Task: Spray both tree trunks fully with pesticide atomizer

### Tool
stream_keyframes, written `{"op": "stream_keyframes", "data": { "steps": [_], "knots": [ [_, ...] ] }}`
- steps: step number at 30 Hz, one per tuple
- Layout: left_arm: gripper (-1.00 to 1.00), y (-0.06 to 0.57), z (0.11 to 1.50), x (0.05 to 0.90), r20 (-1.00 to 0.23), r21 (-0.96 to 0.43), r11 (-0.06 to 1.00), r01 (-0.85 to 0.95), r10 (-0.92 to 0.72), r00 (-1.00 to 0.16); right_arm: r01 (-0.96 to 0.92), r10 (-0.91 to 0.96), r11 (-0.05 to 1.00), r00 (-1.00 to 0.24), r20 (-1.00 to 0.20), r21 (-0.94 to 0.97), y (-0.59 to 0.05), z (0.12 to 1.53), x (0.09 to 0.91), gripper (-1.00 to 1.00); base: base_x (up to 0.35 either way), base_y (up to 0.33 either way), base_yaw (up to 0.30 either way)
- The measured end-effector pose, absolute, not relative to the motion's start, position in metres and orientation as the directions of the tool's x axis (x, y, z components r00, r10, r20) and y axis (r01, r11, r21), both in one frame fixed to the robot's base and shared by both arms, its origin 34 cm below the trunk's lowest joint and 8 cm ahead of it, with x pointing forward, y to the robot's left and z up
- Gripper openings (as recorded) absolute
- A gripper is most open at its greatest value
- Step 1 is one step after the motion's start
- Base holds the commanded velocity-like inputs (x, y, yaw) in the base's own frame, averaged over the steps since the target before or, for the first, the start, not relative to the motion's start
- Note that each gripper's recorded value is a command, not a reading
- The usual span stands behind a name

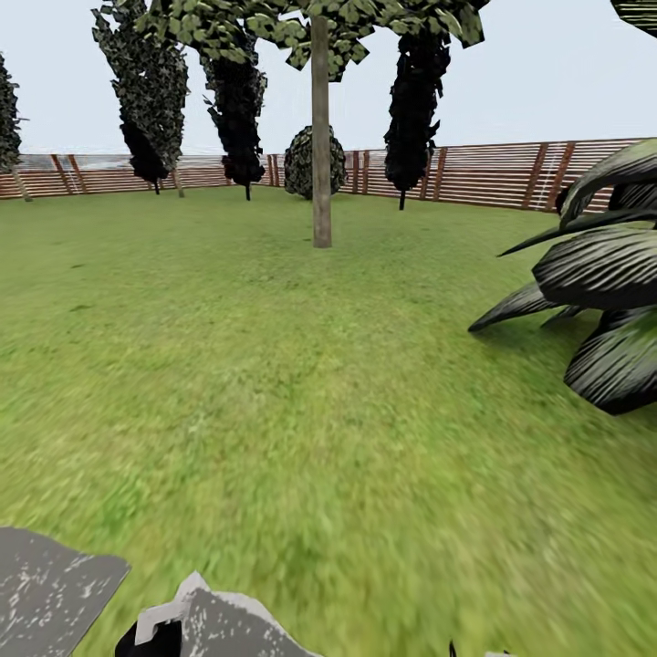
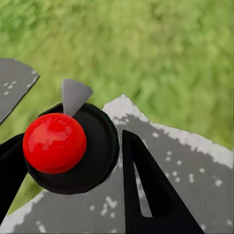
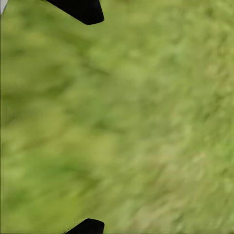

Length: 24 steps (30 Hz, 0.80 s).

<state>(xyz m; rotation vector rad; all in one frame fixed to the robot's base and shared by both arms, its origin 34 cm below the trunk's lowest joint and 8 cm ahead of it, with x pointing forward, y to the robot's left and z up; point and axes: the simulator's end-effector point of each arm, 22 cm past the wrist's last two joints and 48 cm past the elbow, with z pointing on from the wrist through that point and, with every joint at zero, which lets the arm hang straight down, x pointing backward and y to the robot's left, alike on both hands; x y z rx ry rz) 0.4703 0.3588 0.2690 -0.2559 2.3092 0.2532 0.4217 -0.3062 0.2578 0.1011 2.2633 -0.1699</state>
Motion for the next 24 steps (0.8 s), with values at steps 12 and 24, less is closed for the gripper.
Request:
{"op": "stream_keyframes", "data": {
  "steps": [12,24],
  "knots": [
    [-1.00,0.3600,0.2677,0.4665,-0.729,0.106,0.959,-0.264,-0.106,-0.677,0.130,0.016,0.988,-0.642,-0.767,-0.089,-0.3061,0.2578,0.4217,1.00,0.334,0.000,0.000],
    [-1.00,0.3616,0.2668,0.4634,-0.726,0.110,0.957,-0.267,-0.105,-0.679,0.130,0.016,0.988,-0.642,-0.767,-0.089,-0.3062,0.2579,0.4219,1.00,0.334,0.000,0.000]
  ]
}}
